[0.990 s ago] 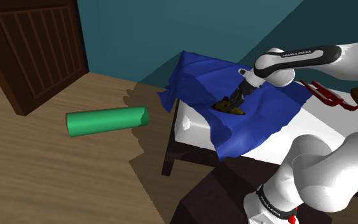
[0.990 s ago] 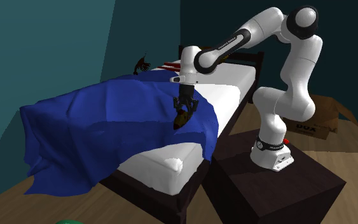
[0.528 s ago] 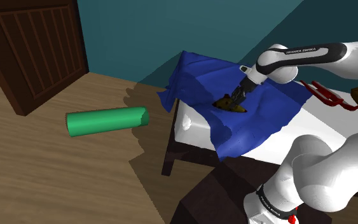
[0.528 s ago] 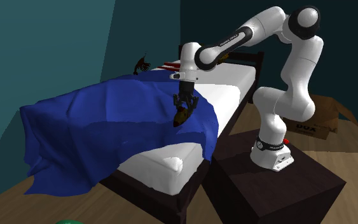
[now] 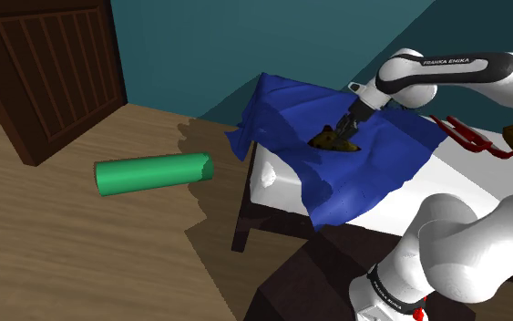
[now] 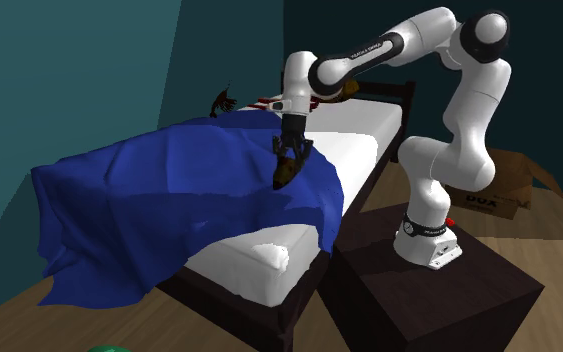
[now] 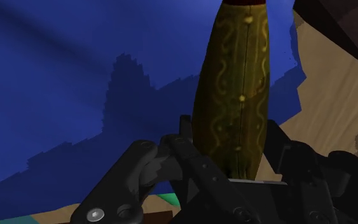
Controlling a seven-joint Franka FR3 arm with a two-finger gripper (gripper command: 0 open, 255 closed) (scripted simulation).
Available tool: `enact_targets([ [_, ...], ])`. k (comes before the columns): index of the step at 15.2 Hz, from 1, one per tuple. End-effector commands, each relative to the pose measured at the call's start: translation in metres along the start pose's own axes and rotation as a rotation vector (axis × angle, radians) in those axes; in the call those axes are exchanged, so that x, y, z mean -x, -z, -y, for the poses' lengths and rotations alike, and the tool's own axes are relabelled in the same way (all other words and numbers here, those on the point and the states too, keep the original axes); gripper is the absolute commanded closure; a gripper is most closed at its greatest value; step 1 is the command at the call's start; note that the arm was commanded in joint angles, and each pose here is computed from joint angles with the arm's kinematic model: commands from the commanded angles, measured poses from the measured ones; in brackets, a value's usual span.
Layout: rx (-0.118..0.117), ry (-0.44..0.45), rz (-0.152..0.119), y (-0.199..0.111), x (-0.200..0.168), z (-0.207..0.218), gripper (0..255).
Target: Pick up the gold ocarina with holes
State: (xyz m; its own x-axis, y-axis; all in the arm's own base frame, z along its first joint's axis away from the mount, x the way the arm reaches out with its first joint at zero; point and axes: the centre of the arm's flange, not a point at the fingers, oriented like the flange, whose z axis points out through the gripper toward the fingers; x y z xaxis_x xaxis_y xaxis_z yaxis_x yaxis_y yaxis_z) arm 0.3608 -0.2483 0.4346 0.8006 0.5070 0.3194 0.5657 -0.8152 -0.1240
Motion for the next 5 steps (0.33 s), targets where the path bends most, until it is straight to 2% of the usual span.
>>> enact_targets([
  [1, 0.0, 0.0, 0.0, 0.01, -0.003, 0.001, 255],
  [5, 0.0, 0.0, 0.0, 0.021, -0.007, 0.003, 255],
])
